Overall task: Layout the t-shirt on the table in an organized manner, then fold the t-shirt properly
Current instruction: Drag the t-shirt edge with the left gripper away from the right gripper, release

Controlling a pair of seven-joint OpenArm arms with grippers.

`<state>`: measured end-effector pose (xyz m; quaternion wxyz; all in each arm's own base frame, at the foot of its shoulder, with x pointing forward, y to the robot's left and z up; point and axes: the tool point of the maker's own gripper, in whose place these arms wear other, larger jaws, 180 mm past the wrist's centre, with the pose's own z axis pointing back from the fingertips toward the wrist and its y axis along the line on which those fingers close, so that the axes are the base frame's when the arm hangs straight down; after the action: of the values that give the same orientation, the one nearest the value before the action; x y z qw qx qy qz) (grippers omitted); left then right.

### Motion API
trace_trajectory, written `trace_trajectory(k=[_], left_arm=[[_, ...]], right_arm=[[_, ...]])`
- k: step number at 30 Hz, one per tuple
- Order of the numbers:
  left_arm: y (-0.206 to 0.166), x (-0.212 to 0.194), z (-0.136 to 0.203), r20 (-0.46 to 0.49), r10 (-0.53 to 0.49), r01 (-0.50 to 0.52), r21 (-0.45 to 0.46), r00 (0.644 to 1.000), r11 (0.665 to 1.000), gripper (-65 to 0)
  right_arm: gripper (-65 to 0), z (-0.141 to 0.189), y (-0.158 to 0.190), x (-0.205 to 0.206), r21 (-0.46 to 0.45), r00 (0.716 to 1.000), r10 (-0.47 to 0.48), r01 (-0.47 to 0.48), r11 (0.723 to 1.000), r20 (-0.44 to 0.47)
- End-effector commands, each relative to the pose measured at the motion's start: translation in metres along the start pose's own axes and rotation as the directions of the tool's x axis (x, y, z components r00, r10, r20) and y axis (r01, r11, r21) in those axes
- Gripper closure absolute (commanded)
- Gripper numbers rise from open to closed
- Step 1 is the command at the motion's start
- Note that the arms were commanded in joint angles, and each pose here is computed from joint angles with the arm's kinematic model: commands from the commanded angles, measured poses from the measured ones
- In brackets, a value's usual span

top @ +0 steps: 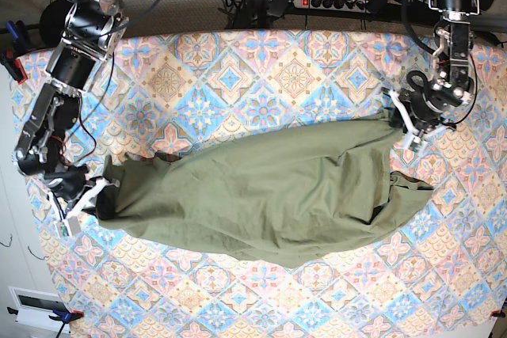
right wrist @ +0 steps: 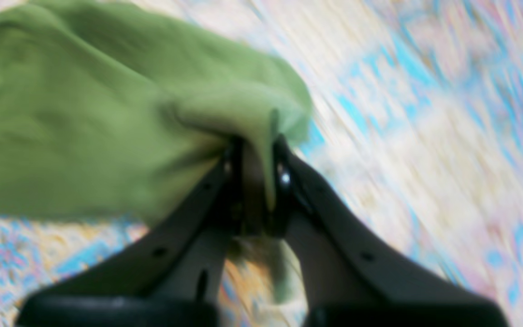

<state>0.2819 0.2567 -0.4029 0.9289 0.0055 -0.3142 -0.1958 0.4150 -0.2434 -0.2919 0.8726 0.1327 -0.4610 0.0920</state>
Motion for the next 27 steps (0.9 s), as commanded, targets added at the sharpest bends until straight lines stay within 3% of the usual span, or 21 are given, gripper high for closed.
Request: trace_trajectory(k=[1, 8, 19, 27], left_arm=[[0.011, 0.011, 0.005, 0.029, -0.033, 0.032, 0.034, 0.999, 0.999, -19.6], [0.012, 0.006, 0.005, 0.014, -0.055, 0.054, 0.043, 0.998, 0.998, -19.9], [0.011, -0.042, 0.016, -0.078, -0.042, 0.045, 0.039, 0.996, 0.998, -19.9], [0.001, -0.054, 0.043, -0.073, -0.058, 0.061, 0.042, 0.996, 0.997, -13.7]], right_arm=[[-0.7, 0.009, -0.005, 0.025, -0.012, 0.997, 0.025, -0.024, 1.000, 0.069], [-0.7, 0.021, -0.024, 0.027, -0.056, 0.996, 0.006, -0.002, 0.998, 0.086], [-0.7, 0.032, -0.055, 0.014, -0.185, 0.997, 0.069, -0.071, 0.980, -0.017], [-0.7, 0.033, -0.060, 0.009, -0.211, 0.996, 0.080, -0.089, 0.973, -0.049]])
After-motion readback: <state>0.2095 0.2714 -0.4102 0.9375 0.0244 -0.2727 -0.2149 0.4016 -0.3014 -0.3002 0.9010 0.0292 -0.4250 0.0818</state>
